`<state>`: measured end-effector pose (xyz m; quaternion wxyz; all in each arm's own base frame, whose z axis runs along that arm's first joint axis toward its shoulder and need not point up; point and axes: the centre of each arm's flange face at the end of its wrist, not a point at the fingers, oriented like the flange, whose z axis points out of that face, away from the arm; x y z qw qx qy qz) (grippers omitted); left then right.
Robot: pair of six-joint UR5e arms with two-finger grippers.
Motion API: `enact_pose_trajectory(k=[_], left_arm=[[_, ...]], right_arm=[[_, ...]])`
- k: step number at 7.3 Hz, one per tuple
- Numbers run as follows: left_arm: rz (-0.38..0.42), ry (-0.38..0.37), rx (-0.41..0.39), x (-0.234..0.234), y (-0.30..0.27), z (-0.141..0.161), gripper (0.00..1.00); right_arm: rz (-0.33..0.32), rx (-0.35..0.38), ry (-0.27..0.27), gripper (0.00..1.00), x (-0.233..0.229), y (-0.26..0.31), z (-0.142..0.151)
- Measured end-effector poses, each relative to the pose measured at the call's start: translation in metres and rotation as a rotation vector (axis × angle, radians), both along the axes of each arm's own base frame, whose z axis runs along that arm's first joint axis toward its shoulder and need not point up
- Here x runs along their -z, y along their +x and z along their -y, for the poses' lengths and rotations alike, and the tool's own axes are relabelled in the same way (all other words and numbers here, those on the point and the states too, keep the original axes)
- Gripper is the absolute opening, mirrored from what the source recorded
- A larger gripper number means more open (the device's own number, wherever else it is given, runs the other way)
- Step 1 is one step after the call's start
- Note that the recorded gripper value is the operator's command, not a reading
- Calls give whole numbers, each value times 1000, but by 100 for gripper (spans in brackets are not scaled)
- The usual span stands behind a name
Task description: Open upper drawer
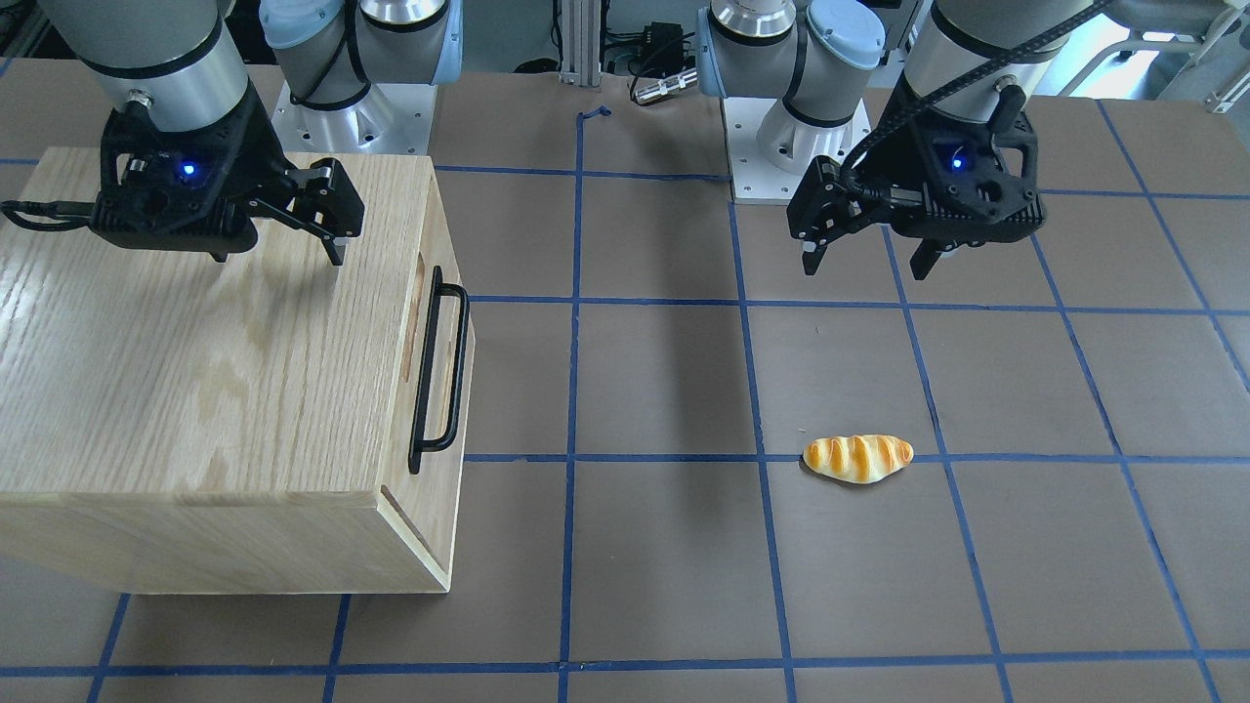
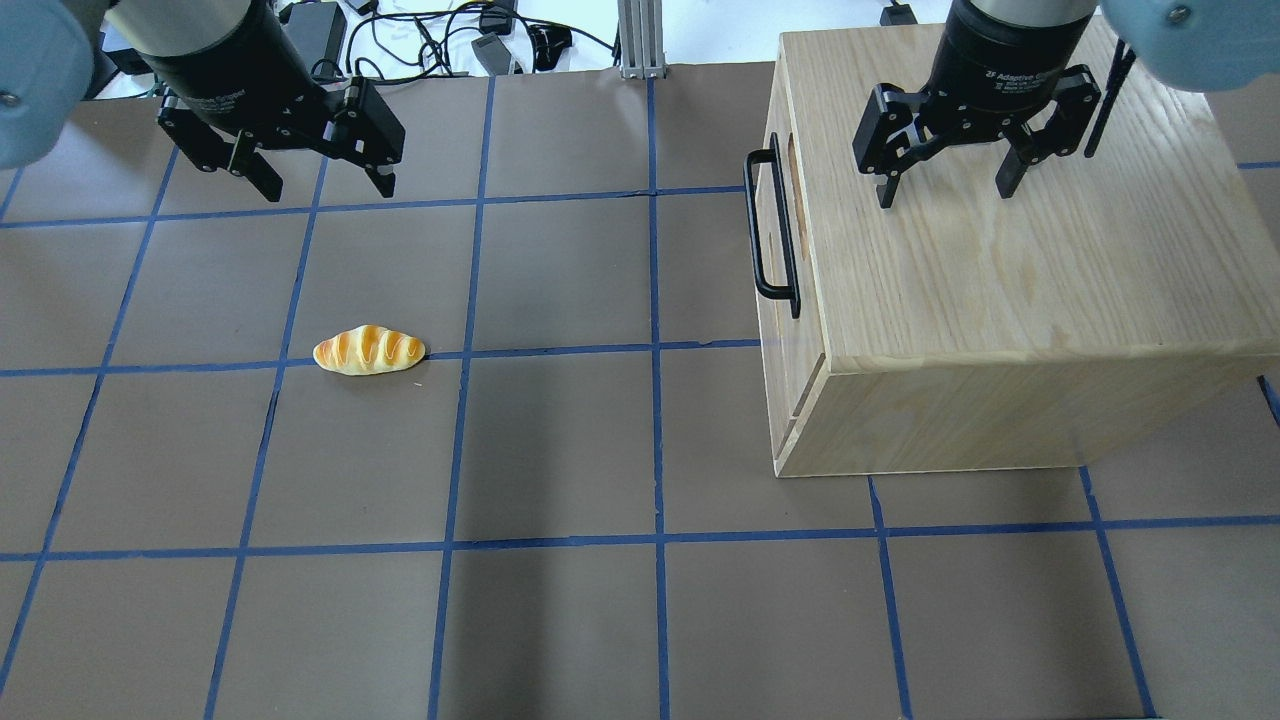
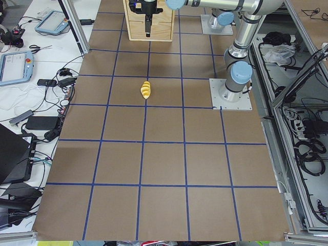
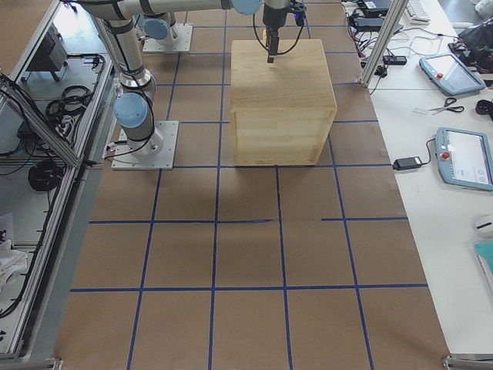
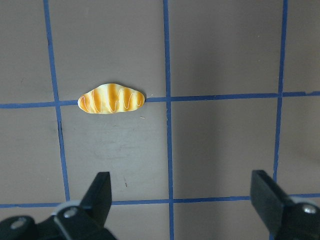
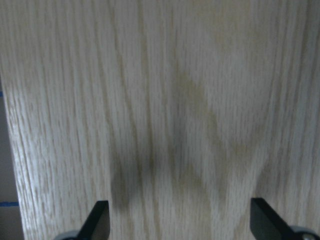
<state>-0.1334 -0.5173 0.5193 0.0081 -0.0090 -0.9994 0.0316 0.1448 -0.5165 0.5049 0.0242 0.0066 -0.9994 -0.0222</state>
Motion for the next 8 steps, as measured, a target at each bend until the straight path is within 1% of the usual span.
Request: enact_pose_trajectory(k=[4, 6, 7, 8], left_arm=[[-19, -3, -6, 2, -3, 2, 100], [-35, 6, -47, 12, -11, 9, 100], [-82, -12, -71, 18, -28, 17, 100], [-171, -36, -98, 25, -51, 27, 100]], right_arm=[[0, -1, 0, 100, 0, 0, 0], [0, -1, 0, 100, 0, 0, 0], [0, 0, 0, 100, 0, 0, 0], [0, 0, 0, 100, 0, 0, 0]])
